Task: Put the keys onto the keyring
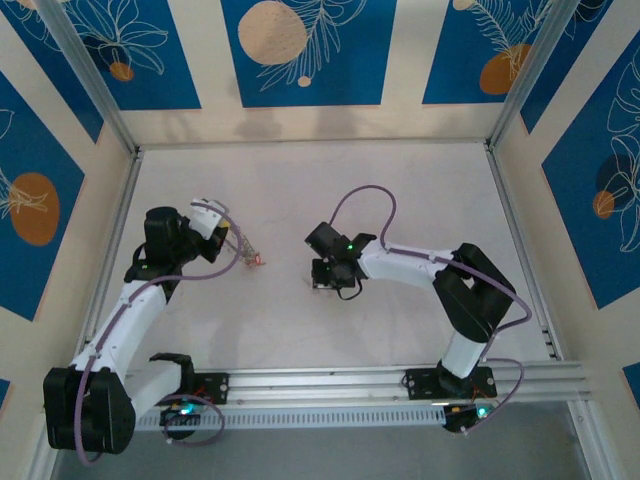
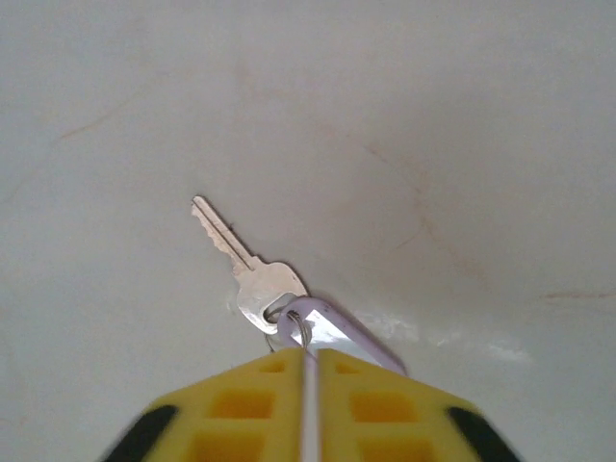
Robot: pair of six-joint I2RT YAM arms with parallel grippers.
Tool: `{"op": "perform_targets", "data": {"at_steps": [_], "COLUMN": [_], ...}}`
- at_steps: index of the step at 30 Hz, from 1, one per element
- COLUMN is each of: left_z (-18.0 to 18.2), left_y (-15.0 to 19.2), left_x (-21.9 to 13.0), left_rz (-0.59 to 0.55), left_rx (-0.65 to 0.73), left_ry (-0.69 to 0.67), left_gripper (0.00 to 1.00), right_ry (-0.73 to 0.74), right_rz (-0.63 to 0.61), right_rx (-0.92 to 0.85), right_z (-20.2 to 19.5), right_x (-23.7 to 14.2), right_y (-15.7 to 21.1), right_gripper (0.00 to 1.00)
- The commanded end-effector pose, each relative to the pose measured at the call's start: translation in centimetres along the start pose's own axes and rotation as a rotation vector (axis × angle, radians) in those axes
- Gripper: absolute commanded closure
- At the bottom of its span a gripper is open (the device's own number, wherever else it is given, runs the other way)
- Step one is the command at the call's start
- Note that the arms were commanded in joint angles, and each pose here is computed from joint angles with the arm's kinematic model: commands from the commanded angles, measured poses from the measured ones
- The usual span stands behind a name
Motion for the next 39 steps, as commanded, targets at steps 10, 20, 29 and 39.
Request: {"op": "perform_targets", "data": {"at_steps": [10, 20, 29, 39], "left_z": [0.1, 0.1, 0.1, 0.1], "left_y": [-0.2, -0.2, -0.2, -0.2], "left_x": [-0.2, -0.2, -0.2, -0.2], "left_rz": [-0.023, -0.025, -0.023, -0.023], "left_rx": [0.002, 0.003, 0.003, 0.004], "left_ry": [0.018, 0.017, 0.018, 0.018], "left_gripper": [1.0, 1.0, 1.0, 1.0], "right_ry": [-0.195, -0.156, -0.04, 0.041], "right_rz": [0.102, 0.092, 0.096, -0.008], "right_rx": [0.269, 0.309, 0.273, 0.104], "right_z": [-0.8, -0.4, -0.2, -5.8], "right_x": [1.5, 1.4, 3.5, 2.7], "right_y": [0.9, 0.7, 1.1, -0.3], "right_gripper": [0.72, 0.7, 0.66, 0.64]}}
Point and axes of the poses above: each hand's point on the last joint's axis, 136 mm out from that joint toward the fingers, its own x axis out along the fingers, its own z axis along the line the jaws close on, y = z × x, the point moved 10 cm from there along -x, back along the fingers, and after that the axes turned 14 degrees about -x, right-handed, at the moved point
